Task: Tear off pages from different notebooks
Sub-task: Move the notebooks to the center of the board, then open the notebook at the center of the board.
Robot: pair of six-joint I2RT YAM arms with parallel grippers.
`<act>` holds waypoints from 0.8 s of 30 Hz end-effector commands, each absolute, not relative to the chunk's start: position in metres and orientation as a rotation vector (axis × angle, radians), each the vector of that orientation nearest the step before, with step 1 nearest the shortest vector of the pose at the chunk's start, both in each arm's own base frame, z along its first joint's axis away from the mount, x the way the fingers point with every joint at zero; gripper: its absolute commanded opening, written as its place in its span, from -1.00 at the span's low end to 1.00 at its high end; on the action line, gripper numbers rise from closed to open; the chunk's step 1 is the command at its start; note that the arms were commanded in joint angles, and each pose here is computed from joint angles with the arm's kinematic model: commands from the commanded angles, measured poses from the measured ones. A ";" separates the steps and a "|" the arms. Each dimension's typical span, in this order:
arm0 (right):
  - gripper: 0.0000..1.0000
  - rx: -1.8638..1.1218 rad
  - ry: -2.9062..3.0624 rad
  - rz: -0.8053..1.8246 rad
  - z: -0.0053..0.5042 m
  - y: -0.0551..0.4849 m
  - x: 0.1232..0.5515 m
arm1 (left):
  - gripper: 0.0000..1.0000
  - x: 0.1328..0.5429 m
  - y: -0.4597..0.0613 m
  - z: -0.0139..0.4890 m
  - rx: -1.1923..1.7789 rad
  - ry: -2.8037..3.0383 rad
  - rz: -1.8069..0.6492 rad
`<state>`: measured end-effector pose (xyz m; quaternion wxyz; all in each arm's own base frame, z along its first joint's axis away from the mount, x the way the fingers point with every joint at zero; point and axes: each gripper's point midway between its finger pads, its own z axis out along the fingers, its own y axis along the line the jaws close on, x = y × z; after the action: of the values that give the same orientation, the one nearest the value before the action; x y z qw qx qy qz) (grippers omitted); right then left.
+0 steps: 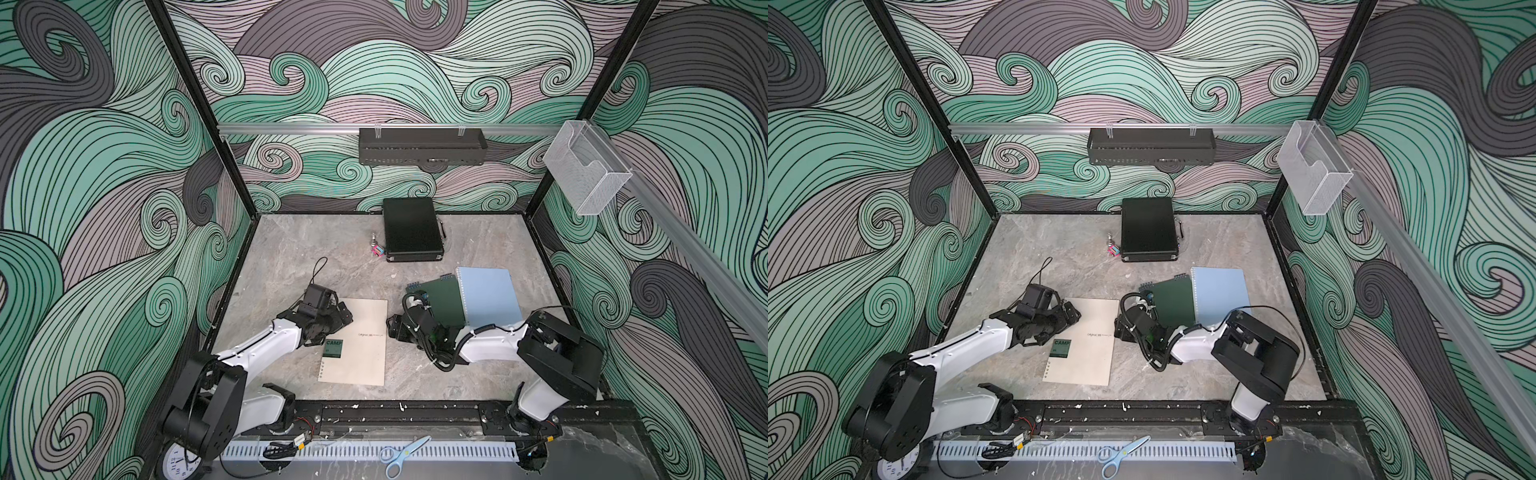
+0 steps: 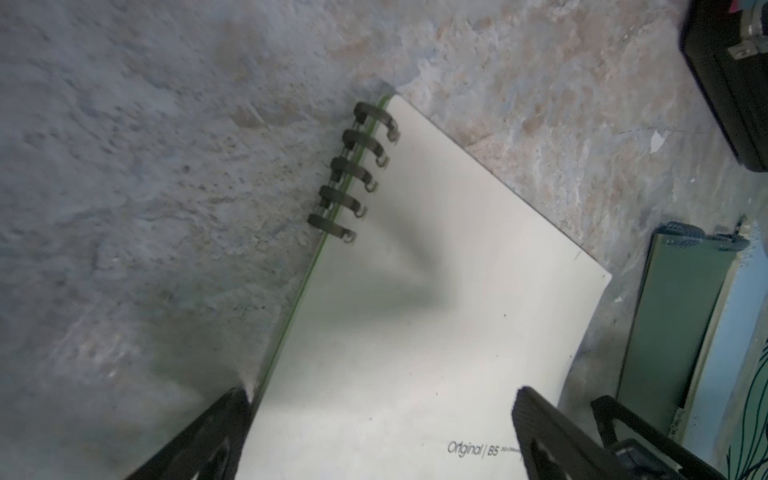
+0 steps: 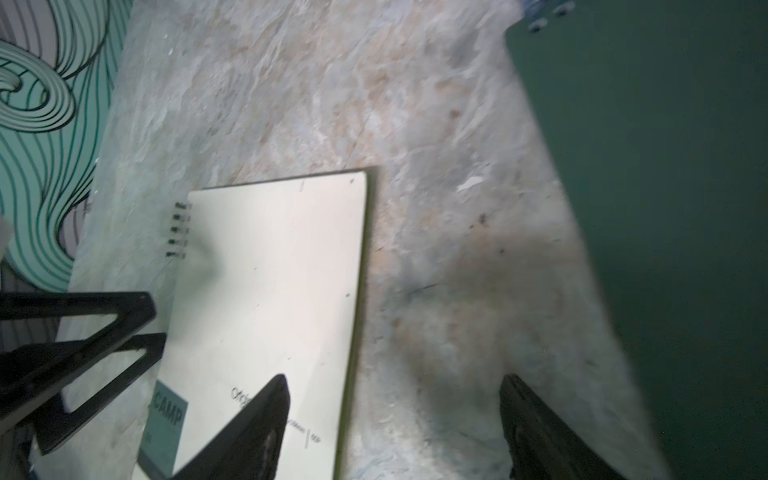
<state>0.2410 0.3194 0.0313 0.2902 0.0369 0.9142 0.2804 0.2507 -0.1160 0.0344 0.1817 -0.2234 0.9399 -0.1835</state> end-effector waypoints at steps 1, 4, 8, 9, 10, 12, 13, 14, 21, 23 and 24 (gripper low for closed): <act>0.49 0.118 2.520 0.823 0.014 0.334 0.220 | 0.97 0.230 -0.099 0.027 -0.674 2.695 -0.402; 0.47 0.112 2.511 0.840 0.015 0.342 0.215 | 0.97 0.219 -0.094 0.019 -0.679 2.718 -0.377; 0.40 0.094 2.518 0.842 0.017 0.347 0.213 | 0.97 0.210 -0.096 0.012 -0.658 2.743 -0.400; 0.38 0.088 2.517 0.845 0.017 0.348 0.212 | 0.97 0.210 -0.097 0.013 -0.651 2.736 -0.416; 0.33 0.079 2.513 0.853 0.019 0.350 0.212 | 0.97 0.209 -0.098 0.014 -0.642 2.729 -0.433; 0.14 0.061 2.505 0.863 0.023 0.354 0.211 | 0.97 0.210 -0.100 0.018 -0.632 2.710 -0.464; 0.03 0.052 2.502 0.865 0.024 0.355 0.211 | 0.97 0.209 -0.102 0.020 -0.626 2.699 -0.481; -0.04 0.044 2.496 0.865 0.026 0.356 0.211 | 0.97 0.209 -0.103 0.021 -0.620 2.690 -0.499; -0.32 0.025 2.475 0.865 0.036 0.359 0.212 | 0.97 0.205 -0.110 0.027 -0.574 2.654 -0.582; -0.38 0.017 2.471 0.869 0.038 0.361 0.212 | 0.97 0.204 -0.112 0.029 -0.562 2.645 -0.602; -0.39 0.014 2.469 0.869 0.039 0.361 0.211 | 0.97 0.204 -0.112 0.029 -0.560 2.640 -0.609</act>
<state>0.2100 0.3558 0.0286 0.2525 0.0056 0.9147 0.3154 0.2168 -0.1077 0.0358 0.2078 -0.2134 0.9311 -0.2104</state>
